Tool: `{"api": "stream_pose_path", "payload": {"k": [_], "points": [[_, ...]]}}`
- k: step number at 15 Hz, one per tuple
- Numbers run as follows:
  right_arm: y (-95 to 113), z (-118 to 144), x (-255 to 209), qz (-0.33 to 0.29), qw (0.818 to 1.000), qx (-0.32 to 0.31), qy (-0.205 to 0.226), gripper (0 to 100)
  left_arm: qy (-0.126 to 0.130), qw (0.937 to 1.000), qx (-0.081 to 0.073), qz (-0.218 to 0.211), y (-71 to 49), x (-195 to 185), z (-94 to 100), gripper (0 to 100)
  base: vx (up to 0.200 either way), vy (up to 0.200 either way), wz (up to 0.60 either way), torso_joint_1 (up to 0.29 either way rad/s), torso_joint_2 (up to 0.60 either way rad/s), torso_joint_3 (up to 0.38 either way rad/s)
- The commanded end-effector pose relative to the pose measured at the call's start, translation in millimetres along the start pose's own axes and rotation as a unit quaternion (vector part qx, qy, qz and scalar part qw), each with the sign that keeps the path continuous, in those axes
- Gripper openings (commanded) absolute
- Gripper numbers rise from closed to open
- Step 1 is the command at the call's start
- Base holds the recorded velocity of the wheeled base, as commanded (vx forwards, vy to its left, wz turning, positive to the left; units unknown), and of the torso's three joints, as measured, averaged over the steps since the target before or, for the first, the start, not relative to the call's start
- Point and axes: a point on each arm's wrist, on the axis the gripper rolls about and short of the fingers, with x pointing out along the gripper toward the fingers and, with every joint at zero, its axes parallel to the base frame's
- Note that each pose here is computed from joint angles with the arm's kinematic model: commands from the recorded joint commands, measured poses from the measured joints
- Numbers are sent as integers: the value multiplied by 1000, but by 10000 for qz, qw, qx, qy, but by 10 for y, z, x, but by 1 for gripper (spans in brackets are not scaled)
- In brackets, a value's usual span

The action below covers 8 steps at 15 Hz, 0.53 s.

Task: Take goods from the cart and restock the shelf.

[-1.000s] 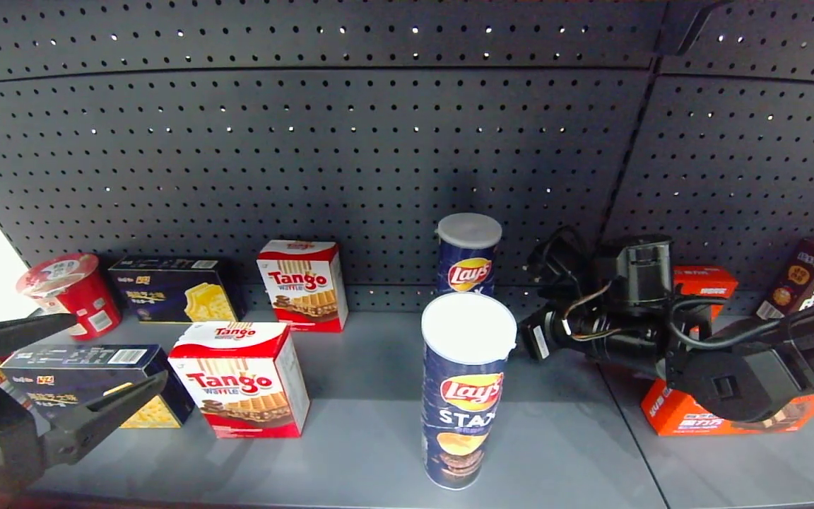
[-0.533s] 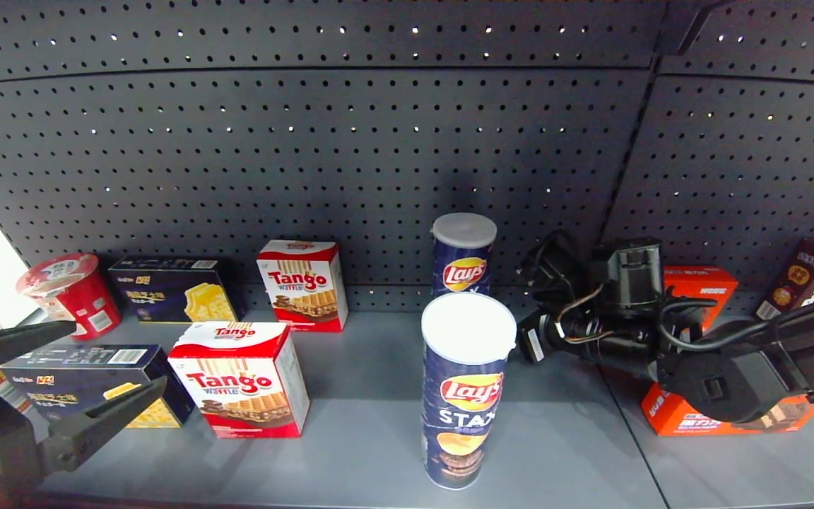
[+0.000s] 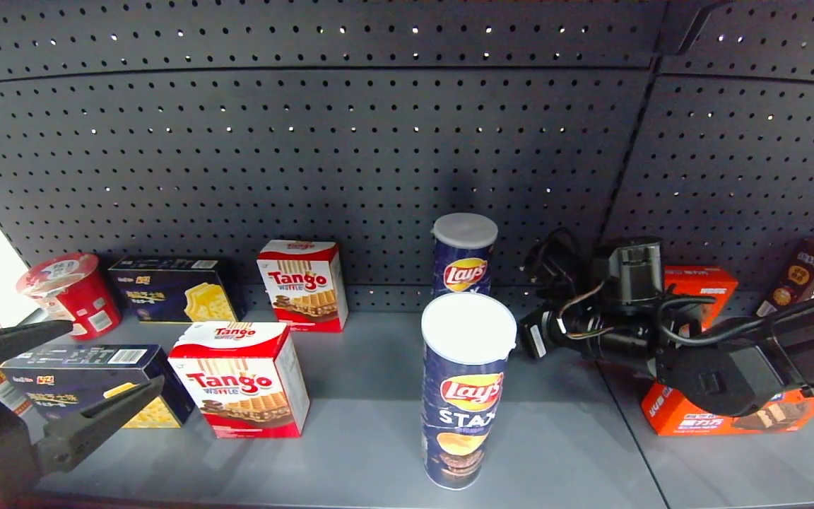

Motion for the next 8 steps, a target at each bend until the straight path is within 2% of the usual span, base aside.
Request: {"api": "stream_pose_path", "payload": {"k": [1, 8], "points": [[16, -4, 54, 18, 10000, -9, 8, 100, -7, 10000, 2, 2, 1, 0, 3, 100, 0, 0, 0, 0, 0, 0], [105, 12, 170, 116, 9999, -49, -16, 100, -7, 10000, 2, 2, 1, 0, 3, 100, 0, 0, 0, 0, 0, 0]]}}
